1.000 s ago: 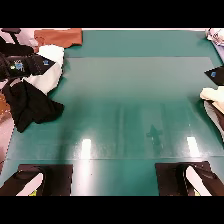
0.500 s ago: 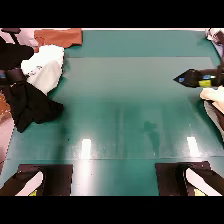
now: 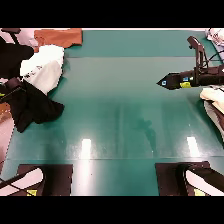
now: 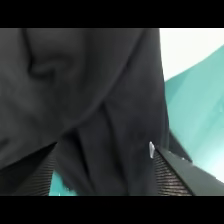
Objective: Fold the shirts.
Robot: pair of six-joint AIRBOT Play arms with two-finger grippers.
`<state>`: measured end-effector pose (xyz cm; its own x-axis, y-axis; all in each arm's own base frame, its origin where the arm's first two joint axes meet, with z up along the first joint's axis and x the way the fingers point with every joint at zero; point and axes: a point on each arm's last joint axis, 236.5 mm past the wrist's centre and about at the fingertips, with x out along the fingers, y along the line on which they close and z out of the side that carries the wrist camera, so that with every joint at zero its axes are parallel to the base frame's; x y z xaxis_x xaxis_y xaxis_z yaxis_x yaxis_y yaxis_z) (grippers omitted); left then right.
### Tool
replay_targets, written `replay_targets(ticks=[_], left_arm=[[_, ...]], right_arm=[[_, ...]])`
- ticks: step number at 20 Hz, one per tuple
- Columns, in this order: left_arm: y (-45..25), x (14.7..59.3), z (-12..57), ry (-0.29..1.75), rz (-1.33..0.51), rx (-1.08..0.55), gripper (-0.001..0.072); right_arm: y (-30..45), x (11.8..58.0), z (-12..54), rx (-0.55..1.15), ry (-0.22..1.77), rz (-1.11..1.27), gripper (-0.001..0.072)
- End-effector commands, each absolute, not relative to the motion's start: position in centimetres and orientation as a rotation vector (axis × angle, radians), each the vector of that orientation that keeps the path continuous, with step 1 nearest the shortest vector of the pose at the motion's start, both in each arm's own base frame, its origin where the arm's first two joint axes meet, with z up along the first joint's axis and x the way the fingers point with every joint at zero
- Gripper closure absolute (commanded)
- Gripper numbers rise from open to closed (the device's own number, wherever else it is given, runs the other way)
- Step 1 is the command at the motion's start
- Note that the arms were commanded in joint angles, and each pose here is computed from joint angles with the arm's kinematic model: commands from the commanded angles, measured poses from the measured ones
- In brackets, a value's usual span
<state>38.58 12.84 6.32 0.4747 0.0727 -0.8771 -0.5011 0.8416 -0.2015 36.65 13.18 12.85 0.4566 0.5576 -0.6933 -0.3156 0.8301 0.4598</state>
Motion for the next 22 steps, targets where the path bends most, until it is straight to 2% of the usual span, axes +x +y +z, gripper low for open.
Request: replay_targets(ticks=[1,4,7,8,9,10,14,18,20,22], left_arm=[[14.8,41.7,5.0,0.944,0.377,-0.454,-0.0010],[16.8,42.1,3.7,0.949,0.418,-0.366,-0.0009],[16.6,42.5,0.9,1.008,0.399,-0.369,0.0004],[16.2,42.7,0.0,1.023,0.391,-0.385,0.0198],[15.9,43.0,-0.3,1.022,0.383,-0.408,0.0458],[15.8,43.2,-0.1,1.017,0.373,-0.401,0.0674],[15.6,43.3,6.7,0.911,0.332,-0.325,0.0681],[12.5,39.8,17.0,0.720,0.303,-0.396,0.0681],[7.4,38.2,22.8,0.597,0.135,-0.465,0.0682],[1.7,37.9,30.1,0.415,-0.062,-0.467,0.0682]], right_arm=[[12.3,37.0,12.8,0.285,0.950,0.530,0.0608],[11.0,37.3,12.8,0.301,0.945,0.499,0.0608],[10.6,37.1,12.6,0.307,0.959,0.496,0.0608],[10.7,37.0,12.6,0.305,0.963,0.500,0.0608],[10.9,36.8,12.5,0.304,0.968,0.506,0.0609],[11.3,36.6,12.5,0.300,0.976,0.516,0.0609],[12.3,36.8,12.7,0.286,0.958,0.533,0.0610],[13.6,37.9,13.6,0.290,0.895,0.537,0.0610],[14.4,38.8,14.7,0.320,0.840,0.541,0.0610],[14.3,40.1,17.1,0.370,0.733,0.524,0.0612]])
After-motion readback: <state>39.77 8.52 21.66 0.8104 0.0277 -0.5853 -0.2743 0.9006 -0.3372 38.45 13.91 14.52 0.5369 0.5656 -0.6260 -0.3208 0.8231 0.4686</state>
